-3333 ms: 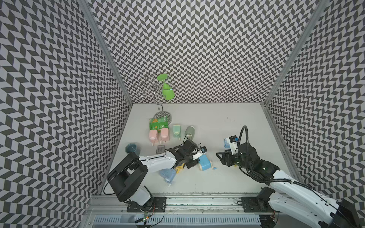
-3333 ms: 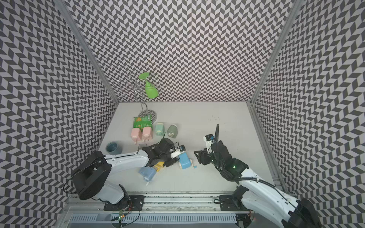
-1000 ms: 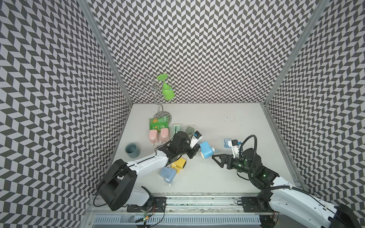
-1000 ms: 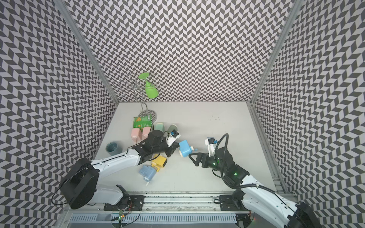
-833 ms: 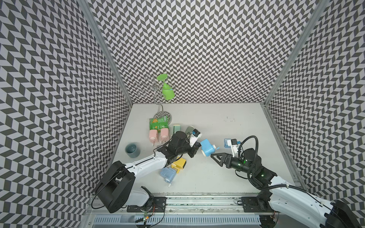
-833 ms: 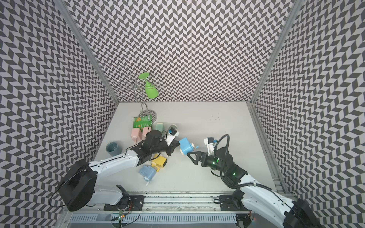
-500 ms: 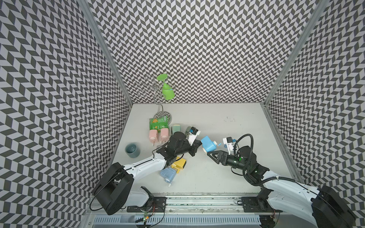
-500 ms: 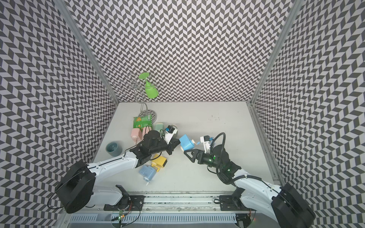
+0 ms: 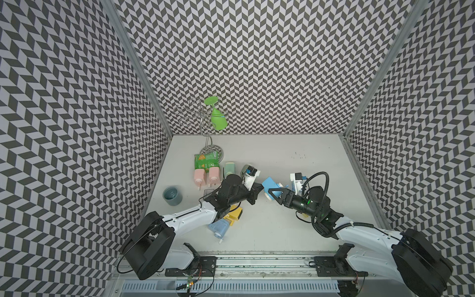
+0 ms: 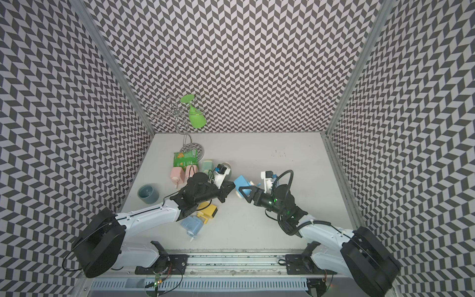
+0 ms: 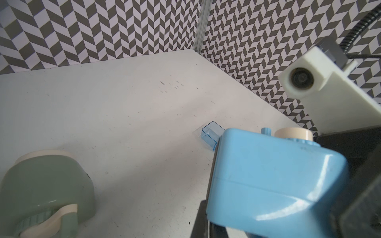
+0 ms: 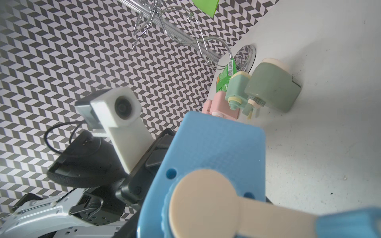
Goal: Put the tray back into the pencil sharpener
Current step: Pick up the pencil sharpener from the center of the board.
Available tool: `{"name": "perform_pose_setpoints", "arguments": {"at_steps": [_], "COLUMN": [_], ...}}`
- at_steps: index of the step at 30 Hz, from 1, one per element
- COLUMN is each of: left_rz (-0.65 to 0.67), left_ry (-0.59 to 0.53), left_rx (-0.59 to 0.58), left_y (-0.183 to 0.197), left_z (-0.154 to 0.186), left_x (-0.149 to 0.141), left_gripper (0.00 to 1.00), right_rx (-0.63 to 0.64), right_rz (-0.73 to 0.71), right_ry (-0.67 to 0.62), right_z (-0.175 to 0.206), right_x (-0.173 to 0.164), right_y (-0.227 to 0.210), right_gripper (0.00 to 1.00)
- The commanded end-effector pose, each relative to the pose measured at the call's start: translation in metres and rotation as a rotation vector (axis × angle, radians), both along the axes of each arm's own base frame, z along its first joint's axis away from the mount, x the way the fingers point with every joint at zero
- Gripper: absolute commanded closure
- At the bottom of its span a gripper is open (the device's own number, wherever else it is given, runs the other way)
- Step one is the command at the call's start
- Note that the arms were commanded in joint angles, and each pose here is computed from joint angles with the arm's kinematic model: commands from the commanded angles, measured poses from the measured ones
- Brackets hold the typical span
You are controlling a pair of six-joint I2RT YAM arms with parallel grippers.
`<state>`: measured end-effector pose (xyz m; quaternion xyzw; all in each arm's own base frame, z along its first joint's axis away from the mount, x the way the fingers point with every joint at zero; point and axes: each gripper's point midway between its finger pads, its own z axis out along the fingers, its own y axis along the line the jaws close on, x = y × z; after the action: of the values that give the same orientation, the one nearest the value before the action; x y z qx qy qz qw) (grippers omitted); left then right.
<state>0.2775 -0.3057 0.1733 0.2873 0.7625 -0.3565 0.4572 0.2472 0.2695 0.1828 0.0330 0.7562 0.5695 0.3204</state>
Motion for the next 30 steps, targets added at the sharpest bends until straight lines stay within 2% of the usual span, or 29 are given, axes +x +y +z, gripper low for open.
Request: {"name": "perform_pose_setpoints", "arguments": {"at_steps": [1,8,9,10,14,17,20,24,30], "left_rz": [0.023,0.044,0.051,0.059,0.083,0.101,0.129,0.208,0.403], "left_ry": [-0.051,-0.053,-0.053,-0.056,-0.071,-0.094,-0.119,-0.154,-0.188], "left_rx": [-0.064,-0.055,-0.050,-0.047,-0.038,-0.023,-0.006,-0.007,-0.075], "left_y": [-0.001,0.003,0.004,0.005,0.011,0.018,0.031,0.060,0.119], "left_z": [0.022,0.021,0.021,0.021,0.022,0.026,0.032,0.042,0.062], "left_x": [0.002,0.003,0.004,0.004,0.005,0.004,-0.001,-0.005,0.007], "left_gripper": [1.00,1.00,0.96,0.89,0.48,0.26,0.23,0.23,0.24], "right_rx": [0.081,0.073,0.071,0.066,0.038,-0.017,-0.121,-0.324,-0.634], "right_rz": [-0.036,-0.038,-0.038,-0.039,-0.065,-0.110,-0.139,-0.125,0.101], "right_ry": [-0.066,-0.040,-0.037,-0.035,-0.031,-0.033,-0.071,-0.162,-0.309], "right_z": [0.031,0.022,0.021,0.019,0.014,0.009,0.004,0.000,0.001], "right_x": [0.012,0.017,0.017,0.017,0.019,0.024,0.028,0.028,0.021], "right_y": [0.004,0.008,0.008,0.008,0.003,-0.005,-0.015,-0.025,-0.014], "right_gripper": [0.31,0.43,0.45,0.46,0.49,0.53,0.56,0.60,0.67]}}
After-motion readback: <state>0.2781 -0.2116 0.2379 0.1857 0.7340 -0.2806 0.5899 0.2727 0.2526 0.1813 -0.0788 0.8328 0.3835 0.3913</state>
